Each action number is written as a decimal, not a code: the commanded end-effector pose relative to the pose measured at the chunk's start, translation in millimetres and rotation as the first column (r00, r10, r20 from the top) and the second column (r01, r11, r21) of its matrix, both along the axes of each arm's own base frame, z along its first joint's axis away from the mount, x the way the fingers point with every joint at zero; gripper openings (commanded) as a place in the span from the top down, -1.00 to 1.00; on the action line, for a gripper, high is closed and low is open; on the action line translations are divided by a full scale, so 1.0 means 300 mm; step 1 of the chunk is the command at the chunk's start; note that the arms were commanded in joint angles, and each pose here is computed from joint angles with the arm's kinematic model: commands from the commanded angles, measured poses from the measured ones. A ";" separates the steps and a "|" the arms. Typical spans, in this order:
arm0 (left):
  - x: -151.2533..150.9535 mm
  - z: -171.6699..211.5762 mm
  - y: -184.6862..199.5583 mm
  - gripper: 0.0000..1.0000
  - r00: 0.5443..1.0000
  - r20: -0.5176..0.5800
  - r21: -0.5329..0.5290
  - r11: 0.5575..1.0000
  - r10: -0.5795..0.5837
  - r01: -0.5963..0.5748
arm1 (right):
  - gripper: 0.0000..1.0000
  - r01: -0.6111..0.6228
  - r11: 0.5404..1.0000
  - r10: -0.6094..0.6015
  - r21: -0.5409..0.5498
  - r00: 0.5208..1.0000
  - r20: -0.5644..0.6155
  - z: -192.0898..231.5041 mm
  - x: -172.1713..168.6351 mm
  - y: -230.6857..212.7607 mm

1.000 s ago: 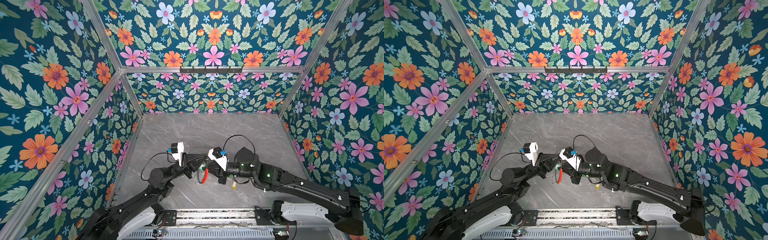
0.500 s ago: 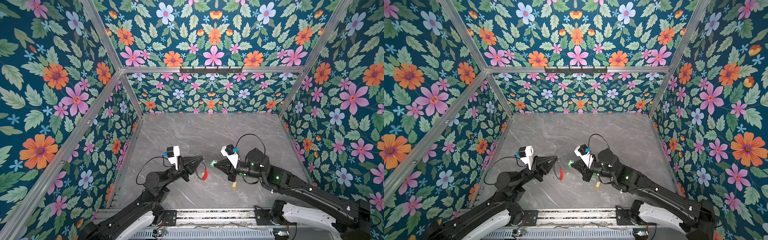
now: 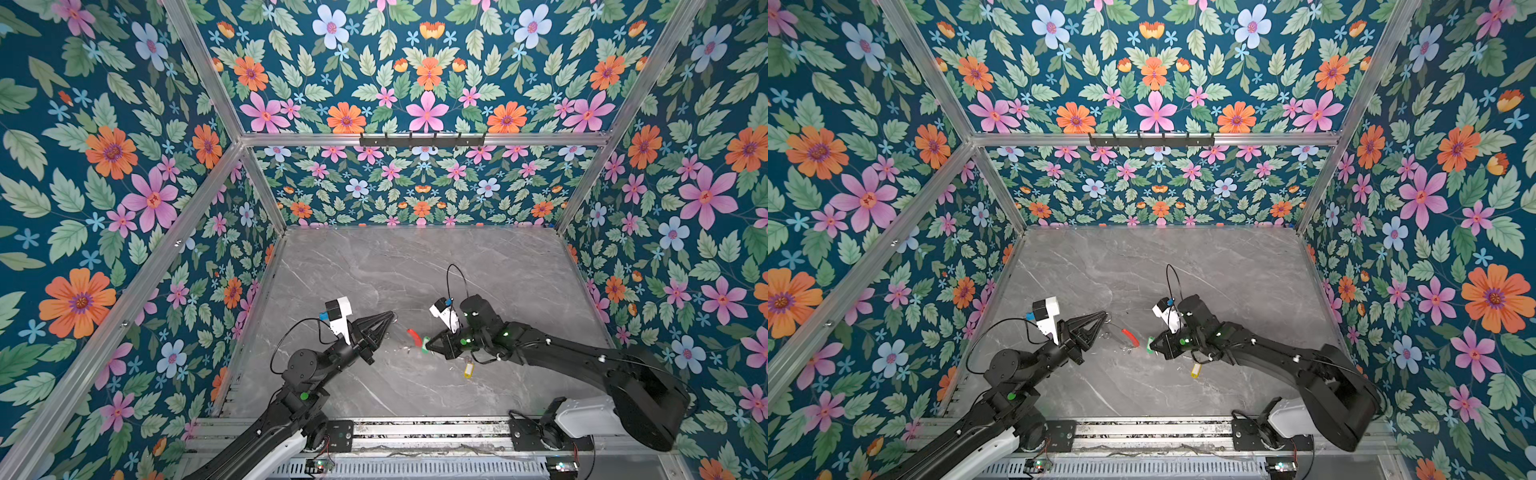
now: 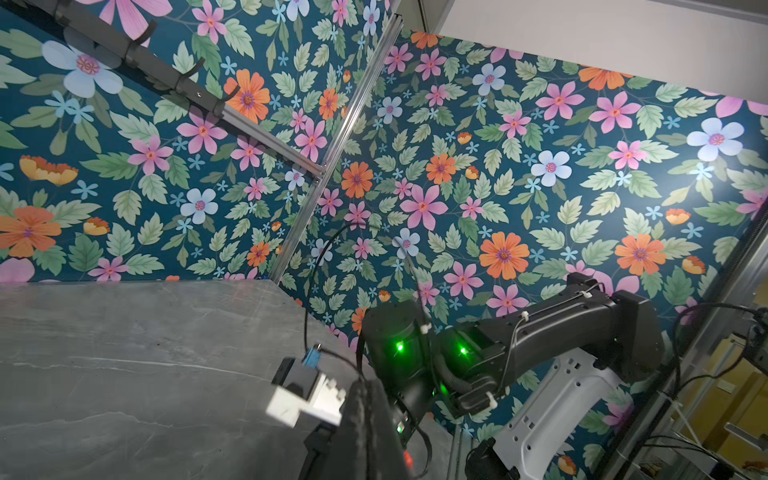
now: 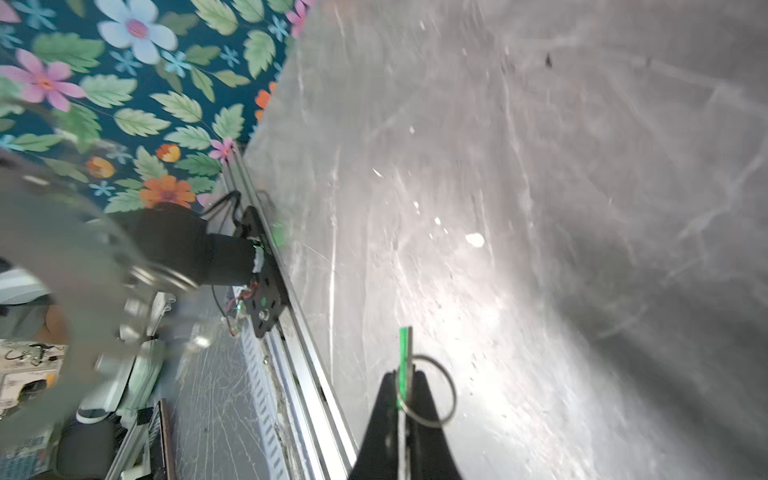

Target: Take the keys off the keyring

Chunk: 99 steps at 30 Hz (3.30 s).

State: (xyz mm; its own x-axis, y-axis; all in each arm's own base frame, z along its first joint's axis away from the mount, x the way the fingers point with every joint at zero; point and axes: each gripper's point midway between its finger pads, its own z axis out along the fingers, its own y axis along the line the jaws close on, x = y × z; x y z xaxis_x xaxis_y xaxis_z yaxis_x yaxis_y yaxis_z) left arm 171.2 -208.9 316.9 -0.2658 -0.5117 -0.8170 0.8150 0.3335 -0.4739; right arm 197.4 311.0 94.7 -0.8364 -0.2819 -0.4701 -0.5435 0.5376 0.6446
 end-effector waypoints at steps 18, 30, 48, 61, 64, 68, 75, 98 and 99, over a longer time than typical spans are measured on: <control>0.021 -0.018 0.011 1.00 0.999 -0.016 0.030 0.998 0.046 -0.046 | 0.01 0.150 0.980 -0.128 -0.131 0.978 0.165 0.003 0.051 -0.038; 0.028 0.006 0.010 1.00 0.999 -0.017 0.023 0.998 0.051 -0.050 | -0.11 -0.034 0.957 -0.145 0.289 0.804 0.577 0.684 -0.078 0.008; 0.007 0.070 0.006 1.00 1.000 -0.009 -0.011 1.000 0.013 -0.013 | -0.04 -0.123 0.990 0.055 0.067 0.779 0.624 0.594 -0.064 0.227; 0.029 0.097 0.053 -0.93 0.994 -0.025 0.004 0.994 0.107 -0.107 | 1.00 -0.187 0.971 0.092 0.149 0.867 0.489 0.533 -0.055 0.243; 0.019 0.150 0.078 -1.00 0.990 0.022 0.009 0.990 0.141 -0.142 | 1.00 -0.189 0.967 0.113 0.173 0.920 0.376 0.476 -0.025 0.248; 0.007 0.202 0.105 -1.00 0.983 0.066 -0.008 0.985 0.173 -0.173 | 1.00 -0.251 0.957 0.222 0.147 0.957 0.188 0.353 -0.033 0.307; 0.012 0.196 0.112 -1.00 0.980 0.064 -0.023 0.982 0.186 -0.185 | 1.00 -0.289 0.955 0.294 0.068 0.951 -0.094 0.075 -0.028 0.389; 0.151 0.067 0.115 -1.00 0.938 -0.050 0.097 0.936 0.343 -0.337 | -0.58 0.224 0.963 -0.162 -0.147 0.924 0.346 0.189 0.204 0.102; 0.183 0.043 0.121 -1.00 0.920 -0.064 0.130 0.917 0.387 -0.377 | -0.58 0.275 0.952 -0.203 -0.133 0.896 0.395 0.219 0.221 0.062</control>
State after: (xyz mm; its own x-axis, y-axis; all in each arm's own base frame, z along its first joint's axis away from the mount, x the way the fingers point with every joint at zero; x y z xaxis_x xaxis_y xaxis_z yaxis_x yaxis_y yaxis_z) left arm 207.1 -182.0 339.5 -0.1699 -0.5136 -0.8411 0.6628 0.5720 -0.4832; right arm 236.4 353.1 138.3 -0.7337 -0.3149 -0.6021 -0.6184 0.6765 0.3998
